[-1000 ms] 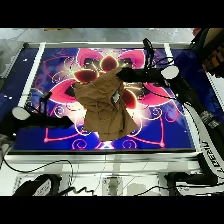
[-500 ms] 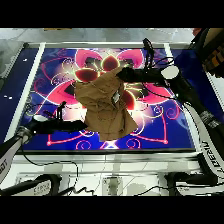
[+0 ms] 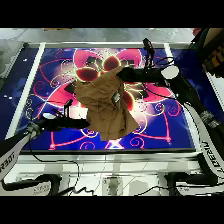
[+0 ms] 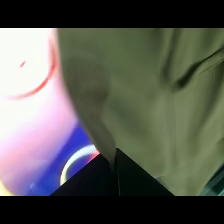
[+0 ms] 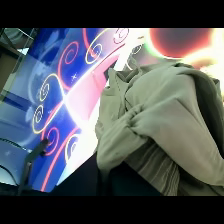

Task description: Fold the clothes and pants, and hang the long-sleeved shirts on hangers.

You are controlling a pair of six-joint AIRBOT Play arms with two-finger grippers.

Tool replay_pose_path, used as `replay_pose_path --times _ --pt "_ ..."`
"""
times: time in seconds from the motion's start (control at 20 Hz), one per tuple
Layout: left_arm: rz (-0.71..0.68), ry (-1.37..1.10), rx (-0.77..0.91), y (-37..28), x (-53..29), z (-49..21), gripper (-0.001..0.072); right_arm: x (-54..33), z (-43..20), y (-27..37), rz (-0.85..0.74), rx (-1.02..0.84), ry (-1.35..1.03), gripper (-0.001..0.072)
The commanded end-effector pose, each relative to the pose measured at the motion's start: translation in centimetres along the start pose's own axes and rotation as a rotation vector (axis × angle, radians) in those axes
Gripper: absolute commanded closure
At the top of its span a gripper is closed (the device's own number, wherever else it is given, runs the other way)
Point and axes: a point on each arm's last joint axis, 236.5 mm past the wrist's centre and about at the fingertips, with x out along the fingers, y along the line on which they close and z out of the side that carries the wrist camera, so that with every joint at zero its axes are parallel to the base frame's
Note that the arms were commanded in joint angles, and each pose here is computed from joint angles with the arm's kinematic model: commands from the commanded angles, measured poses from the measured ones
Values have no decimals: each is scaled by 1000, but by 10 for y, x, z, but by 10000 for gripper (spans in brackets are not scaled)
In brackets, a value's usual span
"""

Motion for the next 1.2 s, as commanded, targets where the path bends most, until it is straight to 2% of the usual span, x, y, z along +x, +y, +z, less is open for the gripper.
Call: replay_pose_path --times 0.0,0.25,0.5,0.95,1.15 --pt "-10 -108 12 -13 -19 53 690 -6 20 -19 -52 32 -75 691" --pt "87 -434 39 10 -138 171 691 -55 75 -74 -158 93 -211 692" --pt "240 -775 53 38 -287 243 691 -134 139 -125 -285 138 -384 692" --pt "487 -1168 68 59 -440 290 691 -273 142 -205 -602 110 -313 692" --pt "572 -1357 59 52 -494 300 691 -314 144 -218 -652 172 -349 692"
